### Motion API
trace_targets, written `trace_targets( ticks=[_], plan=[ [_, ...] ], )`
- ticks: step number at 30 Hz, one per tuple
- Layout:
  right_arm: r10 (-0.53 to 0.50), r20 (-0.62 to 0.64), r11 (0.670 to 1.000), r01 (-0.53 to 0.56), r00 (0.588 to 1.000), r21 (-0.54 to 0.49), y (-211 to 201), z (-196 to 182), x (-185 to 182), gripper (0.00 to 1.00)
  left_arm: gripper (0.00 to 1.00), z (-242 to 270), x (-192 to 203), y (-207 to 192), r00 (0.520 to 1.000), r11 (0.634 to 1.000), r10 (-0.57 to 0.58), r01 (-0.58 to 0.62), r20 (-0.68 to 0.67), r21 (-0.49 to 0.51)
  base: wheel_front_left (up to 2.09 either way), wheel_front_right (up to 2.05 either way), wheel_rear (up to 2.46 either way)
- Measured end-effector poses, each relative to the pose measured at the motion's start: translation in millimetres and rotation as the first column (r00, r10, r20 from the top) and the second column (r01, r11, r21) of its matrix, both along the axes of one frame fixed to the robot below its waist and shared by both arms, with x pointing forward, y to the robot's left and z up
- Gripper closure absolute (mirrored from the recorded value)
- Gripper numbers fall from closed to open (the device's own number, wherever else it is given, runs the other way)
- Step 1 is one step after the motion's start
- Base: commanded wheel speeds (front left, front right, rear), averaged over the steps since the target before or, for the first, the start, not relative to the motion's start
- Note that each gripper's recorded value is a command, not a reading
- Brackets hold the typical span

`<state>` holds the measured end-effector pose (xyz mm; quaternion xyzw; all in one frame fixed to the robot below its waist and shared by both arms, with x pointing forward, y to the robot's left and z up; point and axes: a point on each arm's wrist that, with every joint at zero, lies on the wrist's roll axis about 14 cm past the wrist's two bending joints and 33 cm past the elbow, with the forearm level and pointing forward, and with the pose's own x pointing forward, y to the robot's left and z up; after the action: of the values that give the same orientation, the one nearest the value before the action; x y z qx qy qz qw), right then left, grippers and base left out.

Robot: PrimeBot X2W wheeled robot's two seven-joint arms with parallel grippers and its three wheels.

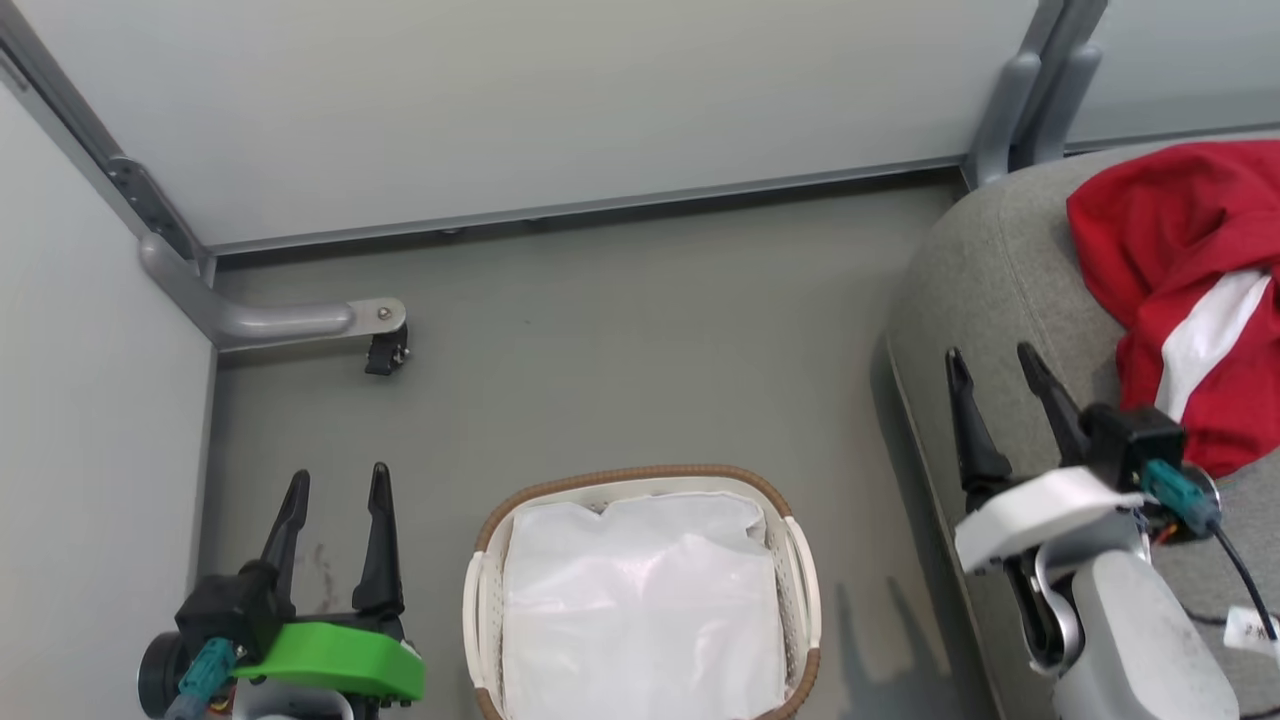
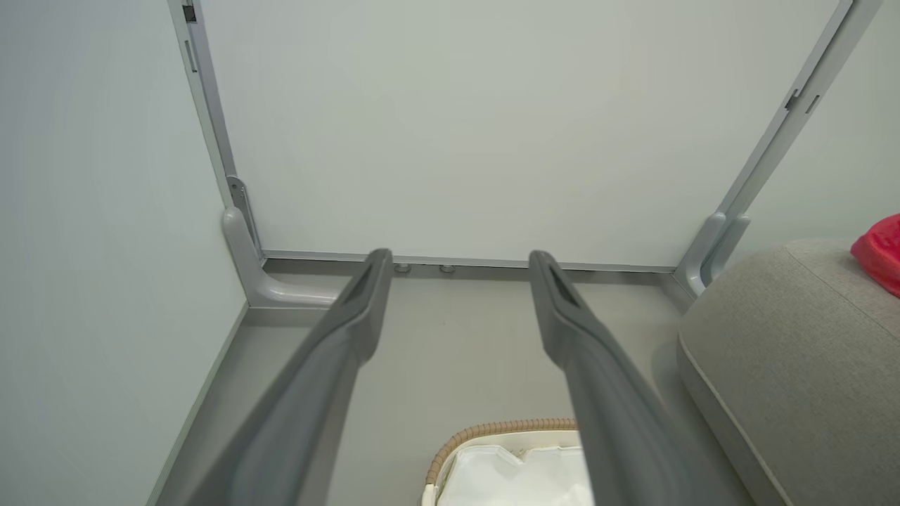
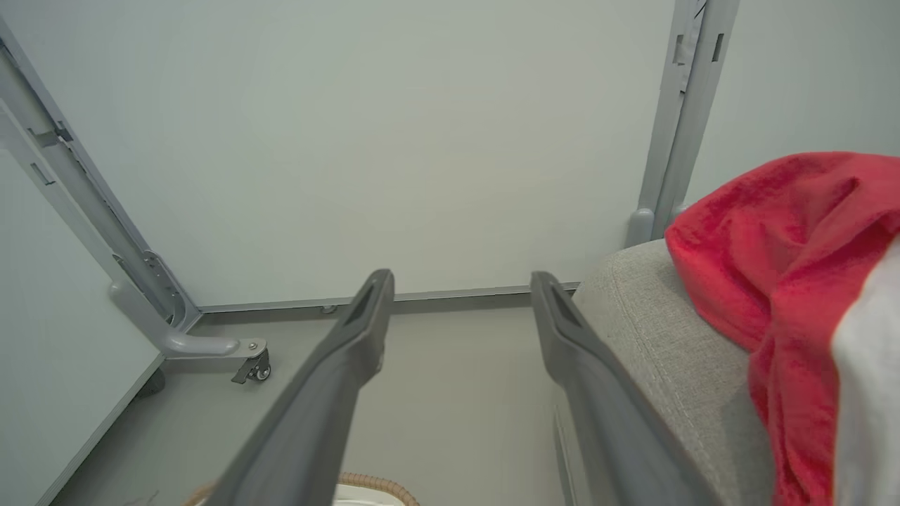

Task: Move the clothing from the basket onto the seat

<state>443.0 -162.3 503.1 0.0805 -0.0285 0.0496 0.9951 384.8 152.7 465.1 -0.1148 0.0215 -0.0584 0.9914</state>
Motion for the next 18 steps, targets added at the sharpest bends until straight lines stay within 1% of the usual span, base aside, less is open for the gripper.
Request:
trace_targets(
  ticks=[2, 6, 11, 18],
  plan=[
    [0.003, -0.011, 1.000, -0.003, 1.000, 0.020, 1.6, -4.2, -9.4, 0.00, 0.00, 1.5, -5.3, 2.8, 1.000, 1.000, 0.010, -0.010, 0.002, -0.004, 0.00, 0.00, 0.00],
    [0.021, -0.030, 1.000, -0.020, 0.999, 0.023, 7.8, -11.1, -24.2, 0.00, 0.00, 2.2, -14.2, 4.9, 1.000, 1.000, 0.020, -0.020, 0.002, -0.014, 0.00, 0.00, 0.00],
    [0.011, -0.028, 1.000, -0.011, 1.000, 0.023, 4.2, -10.3, -31.9, 0.00, 0.00, 2.8, -19.1, 2.6, 1.000, 0.999, 0.021, -0.021, 0.000, -0.045, 0.00, 0.00, 0.00],
    [0.003, -0.031, 1.000, -0.002, 1.000, 0.025, 1.2, -11.3, -37.5, 0.00, 0.00, 4.2, -20.5, 0.8, 1.000, 0.999, 0.017, -0.017, 0.004, -0.050, 0.00, 0.00, 0.00]
  ],
)
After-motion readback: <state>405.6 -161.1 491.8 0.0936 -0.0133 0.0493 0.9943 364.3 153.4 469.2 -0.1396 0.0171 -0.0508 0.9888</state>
